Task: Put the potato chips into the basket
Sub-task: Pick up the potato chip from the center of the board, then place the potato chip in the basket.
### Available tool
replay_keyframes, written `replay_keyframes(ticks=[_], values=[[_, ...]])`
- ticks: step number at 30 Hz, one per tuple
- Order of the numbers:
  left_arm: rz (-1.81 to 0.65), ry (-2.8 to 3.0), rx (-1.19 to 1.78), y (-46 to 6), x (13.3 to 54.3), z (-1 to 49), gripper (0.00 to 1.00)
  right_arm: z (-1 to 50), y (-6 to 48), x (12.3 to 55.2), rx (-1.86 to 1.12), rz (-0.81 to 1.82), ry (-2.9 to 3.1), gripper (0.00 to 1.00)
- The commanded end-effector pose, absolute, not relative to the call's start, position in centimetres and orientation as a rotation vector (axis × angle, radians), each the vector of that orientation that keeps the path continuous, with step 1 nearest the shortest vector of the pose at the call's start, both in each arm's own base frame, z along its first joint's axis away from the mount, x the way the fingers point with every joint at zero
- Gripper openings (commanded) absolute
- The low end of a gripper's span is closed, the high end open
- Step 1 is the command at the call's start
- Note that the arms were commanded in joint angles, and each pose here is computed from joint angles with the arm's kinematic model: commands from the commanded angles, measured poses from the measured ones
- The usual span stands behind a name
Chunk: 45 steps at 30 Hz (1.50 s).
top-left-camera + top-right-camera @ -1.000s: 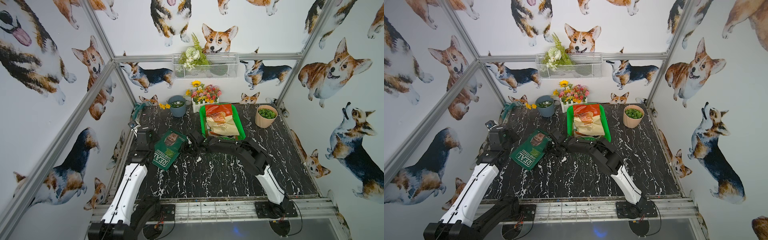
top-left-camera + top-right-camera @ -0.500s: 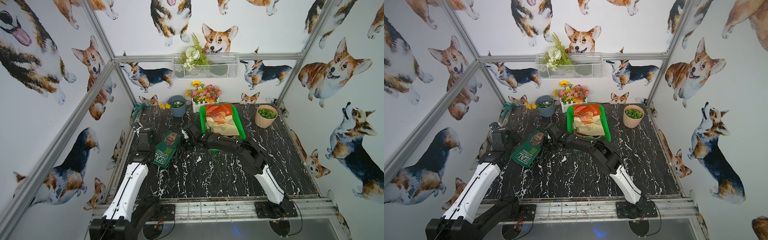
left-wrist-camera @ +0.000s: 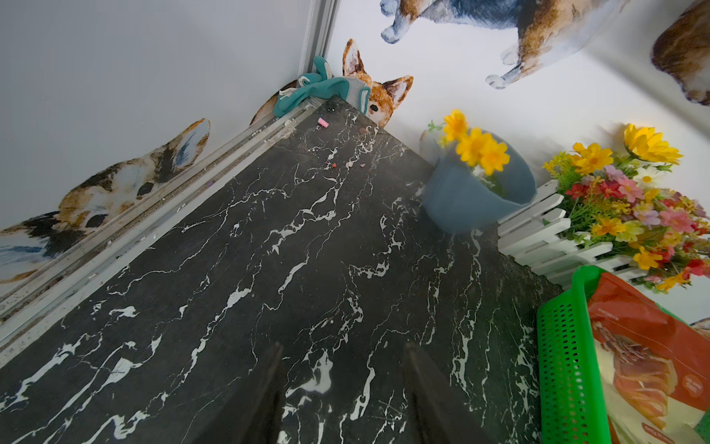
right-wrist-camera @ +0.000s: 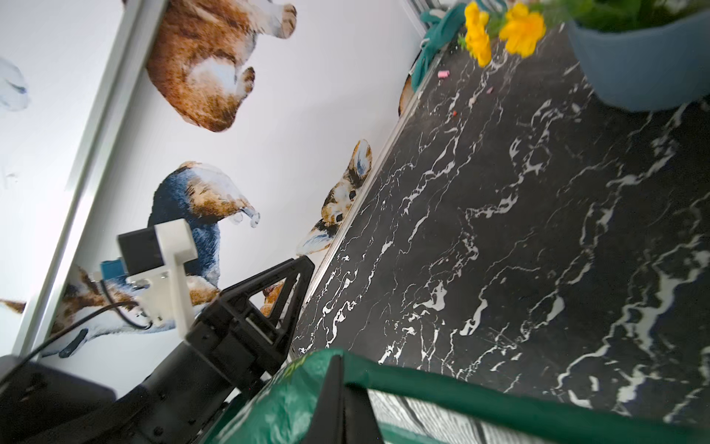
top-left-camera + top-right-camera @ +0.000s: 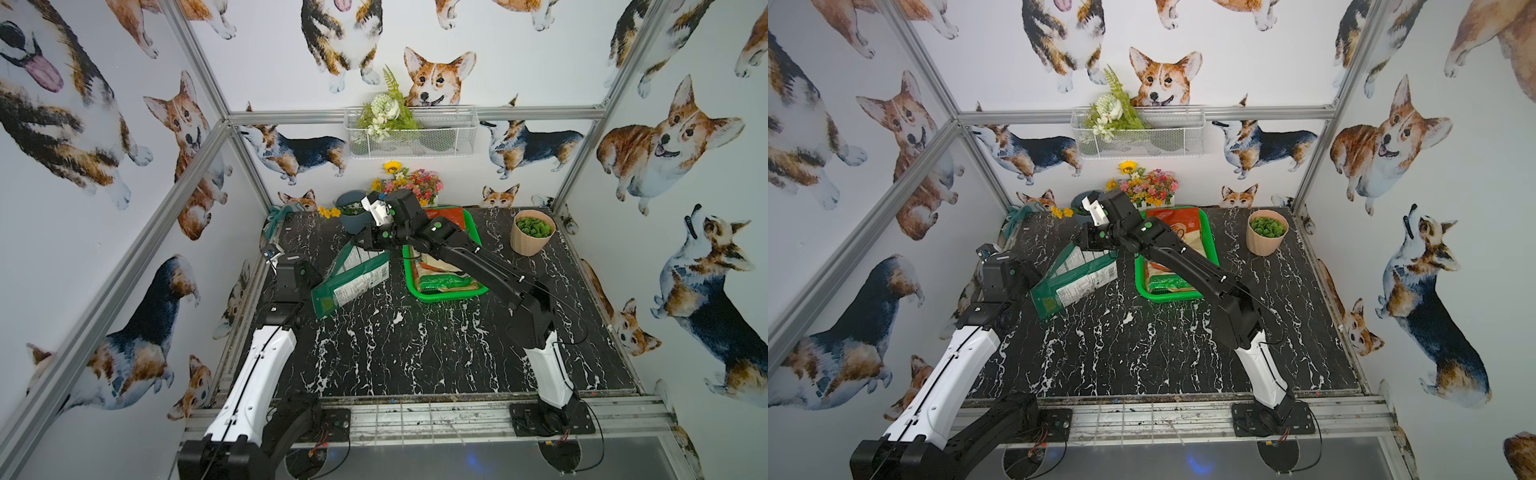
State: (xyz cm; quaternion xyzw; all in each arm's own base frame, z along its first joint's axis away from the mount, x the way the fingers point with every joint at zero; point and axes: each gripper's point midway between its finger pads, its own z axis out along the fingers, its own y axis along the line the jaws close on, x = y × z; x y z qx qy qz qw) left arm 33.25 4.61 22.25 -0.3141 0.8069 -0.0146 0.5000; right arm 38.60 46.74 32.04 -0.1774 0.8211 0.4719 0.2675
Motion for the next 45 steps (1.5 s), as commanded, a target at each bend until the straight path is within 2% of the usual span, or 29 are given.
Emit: replay_keyframes(ticks=[1,4,16,24,29,34,40,45], values=[[-0.016,1.93,-0.759,5.0,33.4,22.8,0.54,33.0,45.0,37.4,-0.665,1.28,2.208,0.0],[-0.023,1.936,-0.758,4.8,33.6,22.6,0.54,34.8,43.4,37.5,-0.731,1.311,2.137,0.0],[-0.006,1.928,-0.753,5.1,33.6,22.7,0.55,34.4,33.7,42.8,-0.63,1.179,2.208,0.0],[-0.076,1.952,-0.777,4.3,34.2,21.6,0.55,33.4,32.6,43.5,-0.674,1.253,2.207,0.0],[-0.1,1.974,-0.769,3.8,35.2,21.4,0.55,30.2,30.6,45.1,-0.628,1.276,2.279,0.0],[-0.098,1.974,-0.767,3.8,35.2,21.5,0.55,24.3,24.9,46.8,-0.5,1.039,2.474,0.0],[-0.098,1.985,-0.773,3.8,35.3,20.9,0.55,23.8,21.2,48.2,-0.432,0.947,2.479,0.0],[-0.118,1.988,-0.779,3.6,35.4,20.6,0.55,21.2,19.5,49.3,-0.374,0.903,2.53,0.0]])
